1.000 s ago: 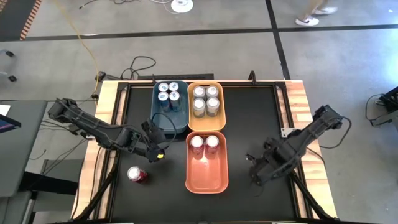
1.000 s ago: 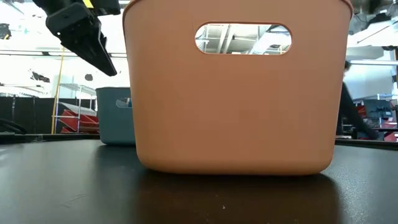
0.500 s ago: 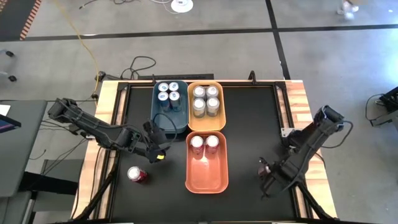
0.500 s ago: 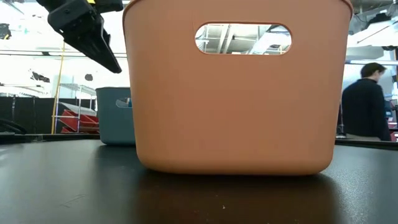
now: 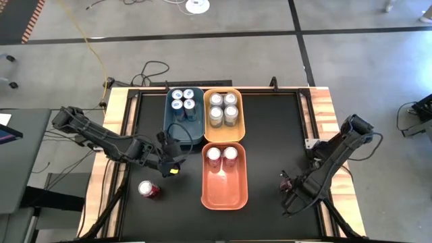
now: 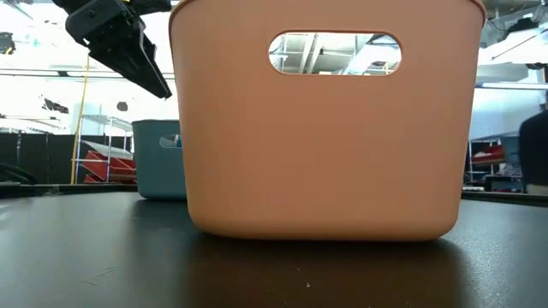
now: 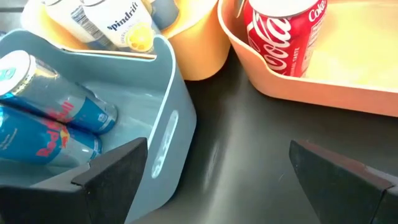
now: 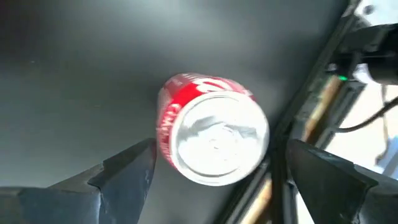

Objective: Sort soda cans
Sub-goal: Put the red soda can into the orange bin

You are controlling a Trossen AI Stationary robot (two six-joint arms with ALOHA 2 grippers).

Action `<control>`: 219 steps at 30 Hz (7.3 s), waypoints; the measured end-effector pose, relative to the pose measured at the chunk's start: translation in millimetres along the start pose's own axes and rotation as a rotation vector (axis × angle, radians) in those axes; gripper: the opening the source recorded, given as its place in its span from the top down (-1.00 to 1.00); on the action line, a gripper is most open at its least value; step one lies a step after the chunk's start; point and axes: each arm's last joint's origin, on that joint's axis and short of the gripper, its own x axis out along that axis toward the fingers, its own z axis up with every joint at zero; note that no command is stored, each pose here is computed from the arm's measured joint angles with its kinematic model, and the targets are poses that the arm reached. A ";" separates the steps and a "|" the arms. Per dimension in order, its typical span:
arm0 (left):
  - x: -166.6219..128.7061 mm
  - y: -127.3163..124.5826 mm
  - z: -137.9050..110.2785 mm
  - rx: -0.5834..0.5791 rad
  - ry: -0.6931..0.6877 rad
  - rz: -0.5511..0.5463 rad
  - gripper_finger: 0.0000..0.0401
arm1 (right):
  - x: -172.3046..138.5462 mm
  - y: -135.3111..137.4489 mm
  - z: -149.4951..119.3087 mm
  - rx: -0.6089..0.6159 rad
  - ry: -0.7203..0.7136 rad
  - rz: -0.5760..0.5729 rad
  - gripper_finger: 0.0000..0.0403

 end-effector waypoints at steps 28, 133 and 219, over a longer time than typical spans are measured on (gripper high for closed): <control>0.0 -0.1 0.2 -0.005 -0.002 -0.001 -0.94 | 27.8 7.0 0.5 -0.045 -0.020 0.039 -0.43; -8.6 -8.0 2.1 -0.126 0.038 -0.128 -0.94 | 6.6 145.8 148.1 -0.926 -0.301 0.182 -0.85; -53.1 -17.8 10.3 -0.074 0.157 -0.286 -0.94 | -21.9 141.5 133.4 -0.861 -0.428 0.240 -0.99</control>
